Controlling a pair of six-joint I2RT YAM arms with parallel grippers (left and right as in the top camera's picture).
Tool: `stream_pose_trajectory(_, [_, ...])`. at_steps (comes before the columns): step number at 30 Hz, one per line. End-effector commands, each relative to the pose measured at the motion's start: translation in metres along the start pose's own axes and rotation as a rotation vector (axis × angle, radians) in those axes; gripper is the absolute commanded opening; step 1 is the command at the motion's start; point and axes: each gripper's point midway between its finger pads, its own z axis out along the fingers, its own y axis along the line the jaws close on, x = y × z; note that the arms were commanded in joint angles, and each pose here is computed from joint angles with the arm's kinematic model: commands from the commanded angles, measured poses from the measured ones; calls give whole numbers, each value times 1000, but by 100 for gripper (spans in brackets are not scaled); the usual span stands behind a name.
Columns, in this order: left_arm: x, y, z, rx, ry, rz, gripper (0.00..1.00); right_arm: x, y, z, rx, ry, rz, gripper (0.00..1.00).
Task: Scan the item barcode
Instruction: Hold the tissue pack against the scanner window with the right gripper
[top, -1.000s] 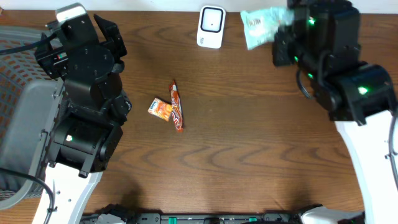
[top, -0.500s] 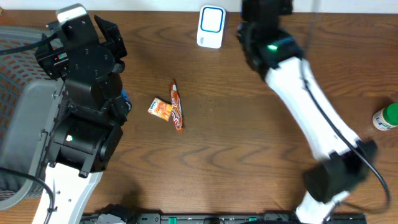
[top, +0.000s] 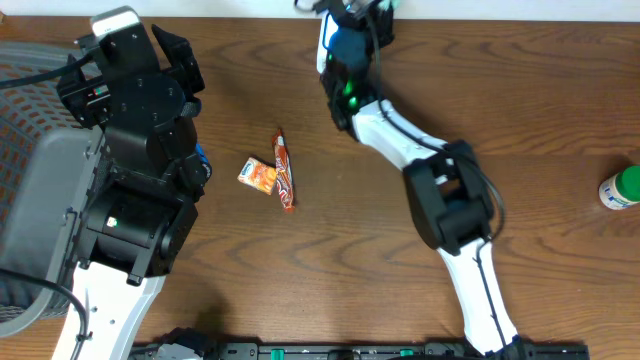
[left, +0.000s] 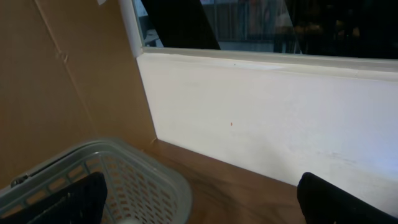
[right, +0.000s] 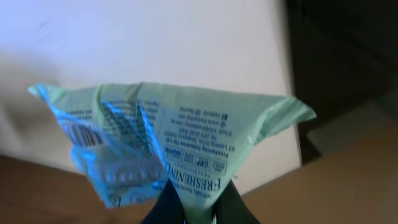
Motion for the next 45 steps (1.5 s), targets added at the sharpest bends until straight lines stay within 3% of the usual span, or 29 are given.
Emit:
stream_pose_trajectory(1, [4, -1, 2, -6, 8, 6, 98, -6, 40, -11, -47, -75, -199, 2])
stream_pose_trajectory(18, [45, -38, 37, -10, 95, 105, 98, -17, 76, -25, -126, -184, -320, 2])
stream_pose_trajectory(27, [44, -38, 37, -10, 91, 100, 98, -3, 103, -33, -219, -160, -452, 2])
stream_pose_trajectory(36, [44, -38, 37, -10, 90, 101, 98, 30, 165, -74, -474, -133, -659, 1])
stream_pose_trajectory(45, [44, -38, 37, -11, 90, 100, 98, 49, 178, -89, -556, -88, -687, 1])
